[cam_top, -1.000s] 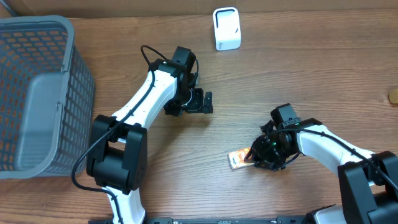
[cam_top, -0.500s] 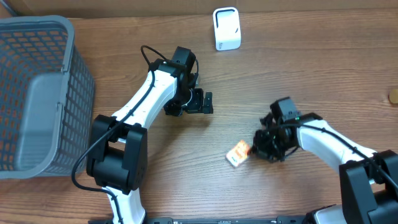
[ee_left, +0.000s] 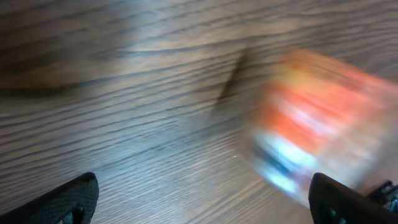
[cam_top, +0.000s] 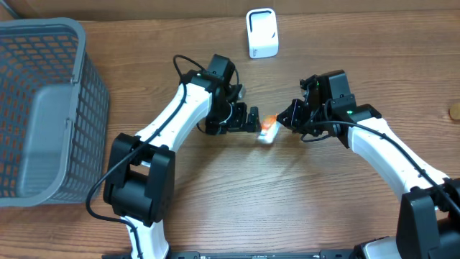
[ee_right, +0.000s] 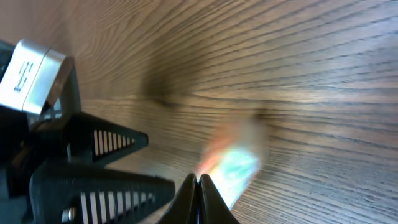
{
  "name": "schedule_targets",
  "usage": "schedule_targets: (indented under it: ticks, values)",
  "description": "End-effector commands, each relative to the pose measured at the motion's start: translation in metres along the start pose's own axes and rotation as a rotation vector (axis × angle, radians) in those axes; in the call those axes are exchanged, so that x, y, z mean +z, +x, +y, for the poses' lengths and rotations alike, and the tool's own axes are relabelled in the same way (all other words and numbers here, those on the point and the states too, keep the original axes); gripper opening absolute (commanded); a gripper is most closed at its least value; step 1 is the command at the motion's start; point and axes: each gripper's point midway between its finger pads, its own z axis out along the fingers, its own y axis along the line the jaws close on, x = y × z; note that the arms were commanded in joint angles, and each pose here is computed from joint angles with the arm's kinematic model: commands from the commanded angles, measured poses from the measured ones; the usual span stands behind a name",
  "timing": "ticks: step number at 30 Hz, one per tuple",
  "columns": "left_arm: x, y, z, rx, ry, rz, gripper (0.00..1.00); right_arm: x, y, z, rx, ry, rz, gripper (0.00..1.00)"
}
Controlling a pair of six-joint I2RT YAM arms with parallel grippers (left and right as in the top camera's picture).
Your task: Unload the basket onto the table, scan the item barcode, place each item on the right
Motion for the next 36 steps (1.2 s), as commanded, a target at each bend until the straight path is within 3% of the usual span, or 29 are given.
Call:
schedule_targets:
  ticks: [1, 5, 7, 11, 15, 23, 28, 36]
  values:
    - [0.0, 0.001, -0.005, -0.003, 0.022, 0.002, 1.0, 0.002, -0.007, -0.005, 0.034, 0.034, -0.03, 0.04]
    - [-0.001, -0.004, 0.003, -0.037, -0.003, -0.019, 1.0, 0.004, -0.013, -0.016, 0.038, 0.085, -0.061, 0.06]
    - [-0.002, -0.006, 0.008, -0.07, -0.018, -0.028, 1.0, 0.002, -0.02, -0.026, 0.04, 0.141, -0.099, 0.3]
    - [-0.003, -0.006, 0.009, -0.078, -0.019, -0.028, 1.0, -0.004, -0.024, -0.039, 0.064, 0.174, -0.11, 0.56]
    - [-0.003, -0.007, 0.008, -0.076, -0.019, -0.031, 1.0, -0.007, -0.007, -0.046, 0.122, 0.164, -0.026, 0.71]
    - [-0.004, -0.013, 0.022, -0.212, -0.093, -0.074, 1.0, 0.008, 0.028, -0.068, 0.111, 0.312, 0.088, 0.69]
    - [-0.004, -0.014, 0.025, -0.264, -0.108, -0.083, 1.0, 0.035, 0.053, -0.072, 0.134, 0.288, 0.211, 0.76]
    - [-0.004, -0.014, 0.025, -0.263, -0.108, -0.084, 1.0, 0.041, 0.045, -0.069, 0.154, 0.258, 0.204, 0.74]
